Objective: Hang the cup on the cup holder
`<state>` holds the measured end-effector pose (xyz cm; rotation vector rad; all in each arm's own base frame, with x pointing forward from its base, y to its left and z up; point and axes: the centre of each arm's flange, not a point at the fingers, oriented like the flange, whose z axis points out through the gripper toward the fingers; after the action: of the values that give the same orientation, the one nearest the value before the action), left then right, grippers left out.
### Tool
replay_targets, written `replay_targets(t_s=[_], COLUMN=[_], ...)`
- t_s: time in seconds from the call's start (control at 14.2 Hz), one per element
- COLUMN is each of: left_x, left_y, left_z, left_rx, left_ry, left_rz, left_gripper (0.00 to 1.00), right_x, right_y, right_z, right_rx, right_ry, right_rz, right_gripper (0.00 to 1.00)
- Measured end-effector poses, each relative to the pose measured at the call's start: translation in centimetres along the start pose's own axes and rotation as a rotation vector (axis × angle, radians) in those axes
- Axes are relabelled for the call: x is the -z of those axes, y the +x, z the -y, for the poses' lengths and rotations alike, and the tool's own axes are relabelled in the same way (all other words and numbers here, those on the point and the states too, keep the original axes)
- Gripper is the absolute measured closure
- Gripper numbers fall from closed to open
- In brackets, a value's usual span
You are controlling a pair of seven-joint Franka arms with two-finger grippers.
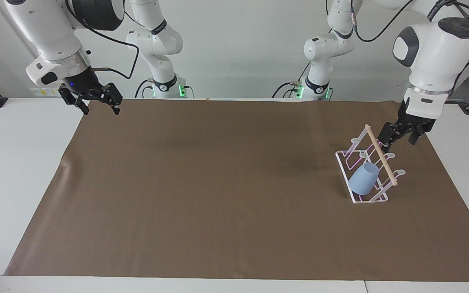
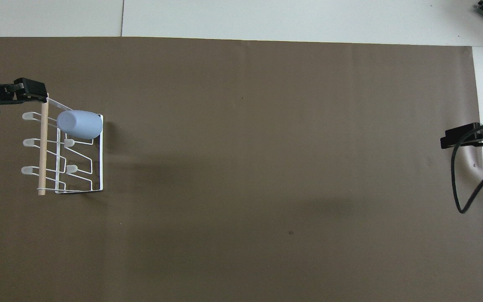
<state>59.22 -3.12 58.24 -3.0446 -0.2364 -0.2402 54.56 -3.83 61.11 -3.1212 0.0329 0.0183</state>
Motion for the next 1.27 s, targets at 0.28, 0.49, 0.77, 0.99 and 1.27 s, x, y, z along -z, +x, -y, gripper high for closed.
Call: replay_targets(t_s=[0.28,0.49,0.77,0.99,1.27], left_x=[2.3,3.1,4.7,5.9,6.0], left_y=[-2.1,-3.2,-4.1,-4.7,-4.9], left_z=[-0.2,-0.5,-0.3,-0.8,1.7], left_rx=[-0.129,-0.144,-0.132,-0.154,-0.221], left_ry=[0.009,-0.002,-0.027,-0.046,-0.064], left_rz=[0.102,0.128,0.131,0.115,0.133], left_gripper=[0.00,0.00,0.00,0.00,0.00], right_x=[0.0,0.0,0.0,0.0,0.0], right_y=[0.0,0.0,0.0,0.0,0.0], right_z=[0.0,0.0,0.0,0.0,0.0], right_rx=[0.000,0.000,0.000,0.000,0.000], right_ry=[0.000,0.000,0.000,0.000,0.000], right_rz=[0.000,0.000,0.000,0.000,0.000], right_gripper=[0.00,0.00,0.00,0.00,0.00])
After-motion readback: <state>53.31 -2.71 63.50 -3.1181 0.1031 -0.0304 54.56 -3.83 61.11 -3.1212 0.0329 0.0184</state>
